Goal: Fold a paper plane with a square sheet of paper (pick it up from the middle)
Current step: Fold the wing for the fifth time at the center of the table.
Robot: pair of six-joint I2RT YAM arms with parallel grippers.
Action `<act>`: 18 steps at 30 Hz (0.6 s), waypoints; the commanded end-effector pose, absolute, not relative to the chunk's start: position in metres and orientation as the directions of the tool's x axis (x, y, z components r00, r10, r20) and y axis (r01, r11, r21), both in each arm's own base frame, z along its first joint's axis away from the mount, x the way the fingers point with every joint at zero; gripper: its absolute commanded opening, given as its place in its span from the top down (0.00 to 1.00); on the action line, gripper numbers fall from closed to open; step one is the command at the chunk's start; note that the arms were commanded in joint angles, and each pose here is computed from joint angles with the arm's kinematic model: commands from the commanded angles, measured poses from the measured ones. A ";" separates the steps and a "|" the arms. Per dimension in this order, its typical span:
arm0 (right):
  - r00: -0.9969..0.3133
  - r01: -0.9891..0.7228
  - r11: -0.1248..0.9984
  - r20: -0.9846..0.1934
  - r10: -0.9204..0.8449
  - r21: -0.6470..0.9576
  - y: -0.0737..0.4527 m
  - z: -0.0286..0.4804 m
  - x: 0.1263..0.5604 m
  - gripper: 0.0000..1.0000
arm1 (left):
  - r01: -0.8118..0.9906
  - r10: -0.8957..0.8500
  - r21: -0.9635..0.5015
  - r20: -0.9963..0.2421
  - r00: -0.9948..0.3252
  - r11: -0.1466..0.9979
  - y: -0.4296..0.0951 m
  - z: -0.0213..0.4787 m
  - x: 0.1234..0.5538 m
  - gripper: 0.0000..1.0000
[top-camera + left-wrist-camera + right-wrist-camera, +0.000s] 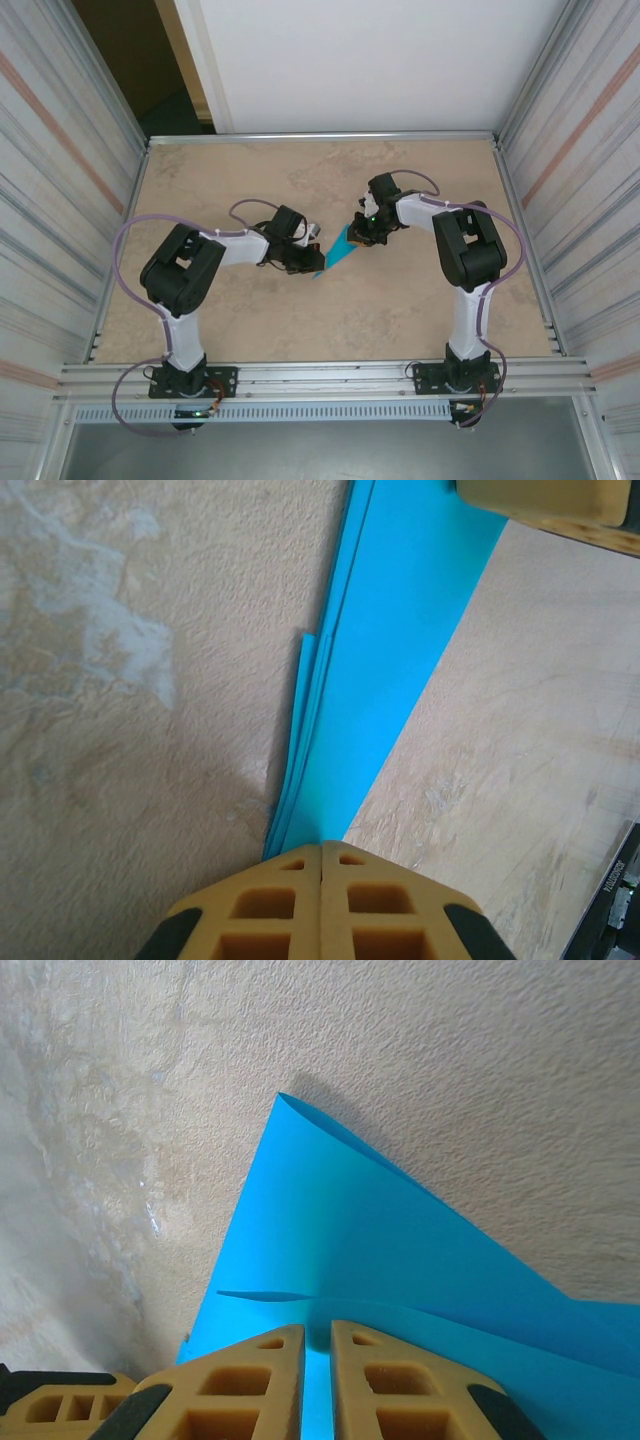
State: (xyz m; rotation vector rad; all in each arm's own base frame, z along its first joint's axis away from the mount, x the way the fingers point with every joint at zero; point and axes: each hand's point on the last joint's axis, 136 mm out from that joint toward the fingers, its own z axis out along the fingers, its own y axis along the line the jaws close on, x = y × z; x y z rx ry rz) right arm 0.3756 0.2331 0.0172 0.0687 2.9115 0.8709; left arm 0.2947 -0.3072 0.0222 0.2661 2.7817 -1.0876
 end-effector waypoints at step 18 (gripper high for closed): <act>-0.998 0.045 0.882 -0.023 0.064 0.470 0.221 -0.006 0.365 0.87 | 0.279 0.117 -0.685 -0.274 -0.955 0.673 -0.353 0.049 0.338 0.91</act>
